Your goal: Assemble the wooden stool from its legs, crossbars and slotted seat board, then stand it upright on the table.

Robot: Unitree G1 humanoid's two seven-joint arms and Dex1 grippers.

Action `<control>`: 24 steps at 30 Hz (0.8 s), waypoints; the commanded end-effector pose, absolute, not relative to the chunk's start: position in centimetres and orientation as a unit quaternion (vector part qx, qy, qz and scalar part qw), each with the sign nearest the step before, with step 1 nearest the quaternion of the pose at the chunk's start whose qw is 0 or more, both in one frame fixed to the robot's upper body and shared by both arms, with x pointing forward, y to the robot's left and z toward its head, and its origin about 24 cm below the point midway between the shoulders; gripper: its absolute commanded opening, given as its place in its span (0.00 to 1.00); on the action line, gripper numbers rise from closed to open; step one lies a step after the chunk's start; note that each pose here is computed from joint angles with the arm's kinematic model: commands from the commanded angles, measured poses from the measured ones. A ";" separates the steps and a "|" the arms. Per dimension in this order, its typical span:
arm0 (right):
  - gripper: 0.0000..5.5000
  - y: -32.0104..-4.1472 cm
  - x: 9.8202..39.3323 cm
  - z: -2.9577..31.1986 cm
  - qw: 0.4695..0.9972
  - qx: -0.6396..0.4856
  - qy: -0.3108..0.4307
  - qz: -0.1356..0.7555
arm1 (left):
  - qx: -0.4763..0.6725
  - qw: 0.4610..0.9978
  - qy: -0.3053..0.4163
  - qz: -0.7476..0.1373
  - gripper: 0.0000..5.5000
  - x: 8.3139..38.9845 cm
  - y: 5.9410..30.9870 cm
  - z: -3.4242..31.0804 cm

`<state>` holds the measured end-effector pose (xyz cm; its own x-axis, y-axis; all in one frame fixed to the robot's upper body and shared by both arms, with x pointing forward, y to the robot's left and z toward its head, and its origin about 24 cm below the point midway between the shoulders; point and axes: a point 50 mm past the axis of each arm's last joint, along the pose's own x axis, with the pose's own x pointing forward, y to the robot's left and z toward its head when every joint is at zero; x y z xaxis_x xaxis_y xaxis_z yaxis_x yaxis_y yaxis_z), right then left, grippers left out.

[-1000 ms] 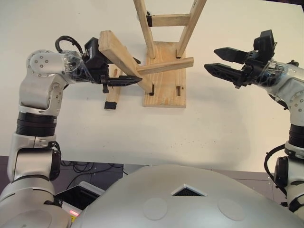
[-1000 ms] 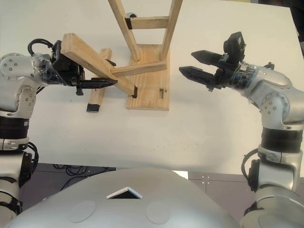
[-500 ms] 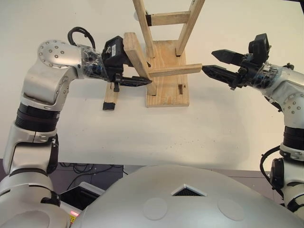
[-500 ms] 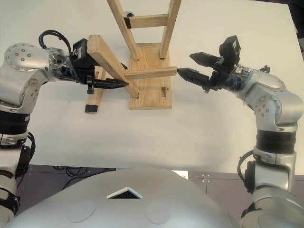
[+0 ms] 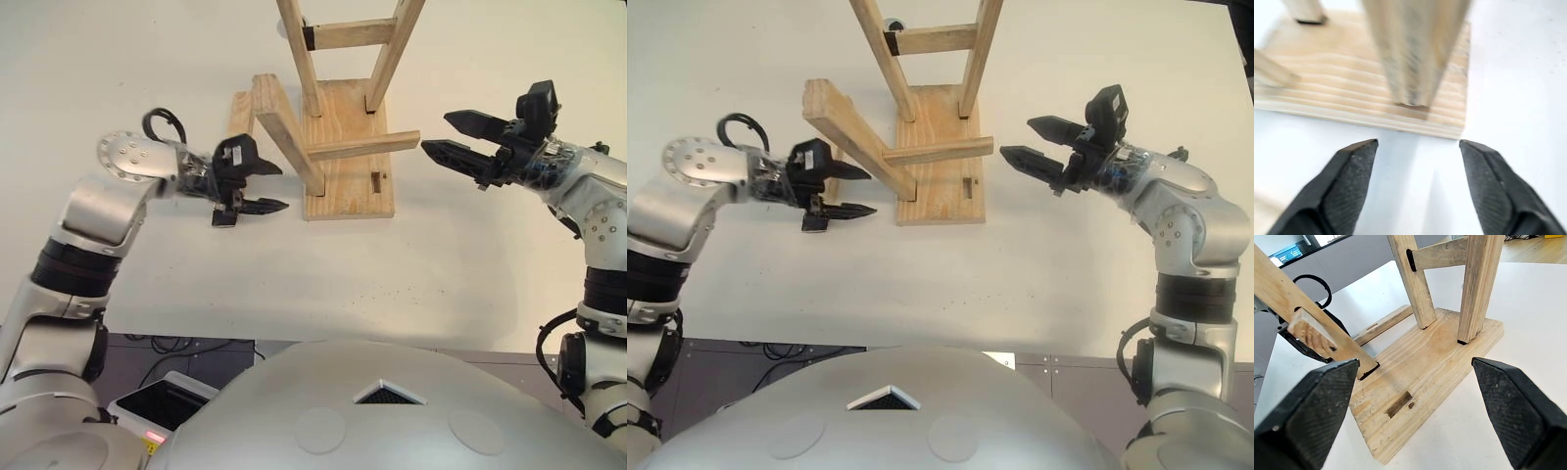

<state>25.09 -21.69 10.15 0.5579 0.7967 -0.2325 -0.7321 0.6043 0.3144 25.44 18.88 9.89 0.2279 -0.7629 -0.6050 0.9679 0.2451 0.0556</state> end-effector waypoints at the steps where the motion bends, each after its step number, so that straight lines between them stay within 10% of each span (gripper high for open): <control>1: 0.77 -21.8 24.7 10.0 0.885 0.086 0.173 0.424 | 0.208 0.815 0.246 -0.482 0.64 24.7 21.3 10.1; 11: 0.77 -22.3 24.2 9.5 0.894 0.087 0.174 0.403 | 0.050 0.964 0.223 -0.134 0.64 21.9 22.1 5.3; 24: 0.77 -22.1 24.4 8.8 0.892 0.073 0.189 0.405 | -0.004 0.949 0.300 -0.095 0.61 21.1 21.1 3.2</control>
<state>24.28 -22.37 8.83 0.5996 0.7496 -0.2804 -0.6901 0.6617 0.2931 21.14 21.11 3.34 0.8117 -0.1868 -0.5534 0.1841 0.9810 -0.0612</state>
